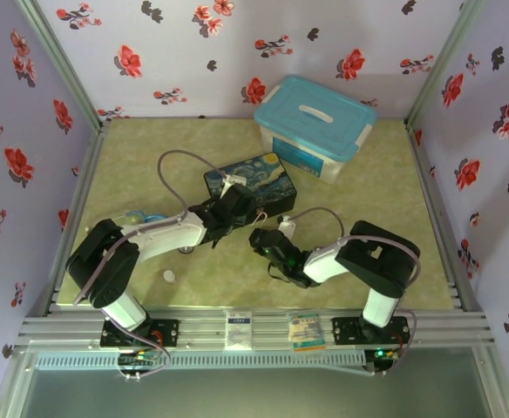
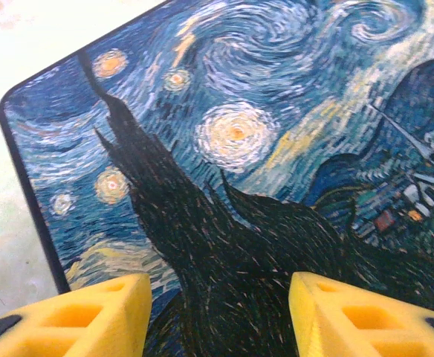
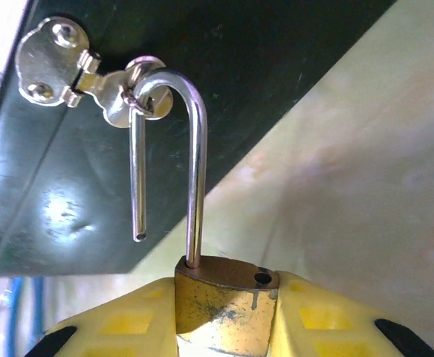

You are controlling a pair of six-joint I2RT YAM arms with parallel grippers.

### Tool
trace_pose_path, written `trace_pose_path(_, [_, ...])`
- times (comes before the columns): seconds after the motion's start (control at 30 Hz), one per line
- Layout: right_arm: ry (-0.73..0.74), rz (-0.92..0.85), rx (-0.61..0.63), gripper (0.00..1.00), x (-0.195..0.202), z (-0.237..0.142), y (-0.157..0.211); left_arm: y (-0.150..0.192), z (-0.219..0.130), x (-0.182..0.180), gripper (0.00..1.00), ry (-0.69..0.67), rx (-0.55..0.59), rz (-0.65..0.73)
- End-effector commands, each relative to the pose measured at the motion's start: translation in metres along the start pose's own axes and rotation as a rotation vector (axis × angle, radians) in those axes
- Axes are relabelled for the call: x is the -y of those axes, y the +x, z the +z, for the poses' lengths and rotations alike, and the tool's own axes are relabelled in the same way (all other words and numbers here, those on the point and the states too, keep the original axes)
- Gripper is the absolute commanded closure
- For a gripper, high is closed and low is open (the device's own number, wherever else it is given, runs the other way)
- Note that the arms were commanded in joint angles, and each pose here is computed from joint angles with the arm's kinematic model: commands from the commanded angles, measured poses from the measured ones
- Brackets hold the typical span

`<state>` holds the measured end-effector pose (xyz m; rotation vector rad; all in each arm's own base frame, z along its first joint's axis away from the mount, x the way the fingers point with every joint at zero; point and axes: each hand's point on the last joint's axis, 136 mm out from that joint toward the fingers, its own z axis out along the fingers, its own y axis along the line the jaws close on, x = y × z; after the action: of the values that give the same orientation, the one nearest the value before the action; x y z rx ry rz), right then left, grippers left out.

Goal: Unlock the padlock with the key

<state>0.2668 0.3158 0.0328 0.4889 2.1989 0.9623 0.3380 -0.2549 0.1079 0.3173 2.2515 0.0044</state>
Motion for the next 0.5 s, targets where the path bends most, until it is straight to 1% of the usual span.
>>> trace_pose_path(0.0, [-0.029, 0.147, -0.163, 0.7, 0.005, 0.015, 0.043, 0.04, 0.005, -0.006, 0.48, -0.004, -0.081, 0.111])
trace_pose_path(0.1, [-0.038, 0.158, -0.148, 0.71, -0.003, 0.023, 0.04, 0.057, 0.002, -0.011, 0.48, 0.005, -0.1, 0.139])
trace_pose_path(0.2, [-0.03, 0.15, -0.1, 0.71, -0.003, 0.02, 0.028, 0.071, -0.001, -0.016, 0.47, 0.012, -0.119, 0.165])
trace_pose_path(0.37, [-0.013, 0.15, -0.084, 0.72, 0.002, 0.023, 0.01, 0.079, -0.006, -0.021, 0.46, 0.017, -0.121, 0.215])
trace_pose_path(0.47, [-0.021, 0.184, -0.038, 0.73, 0.009, 0.022, -0.01, 0.082, -0.007, -0.022, 0.46, 0.016, -0.131, 0.227])
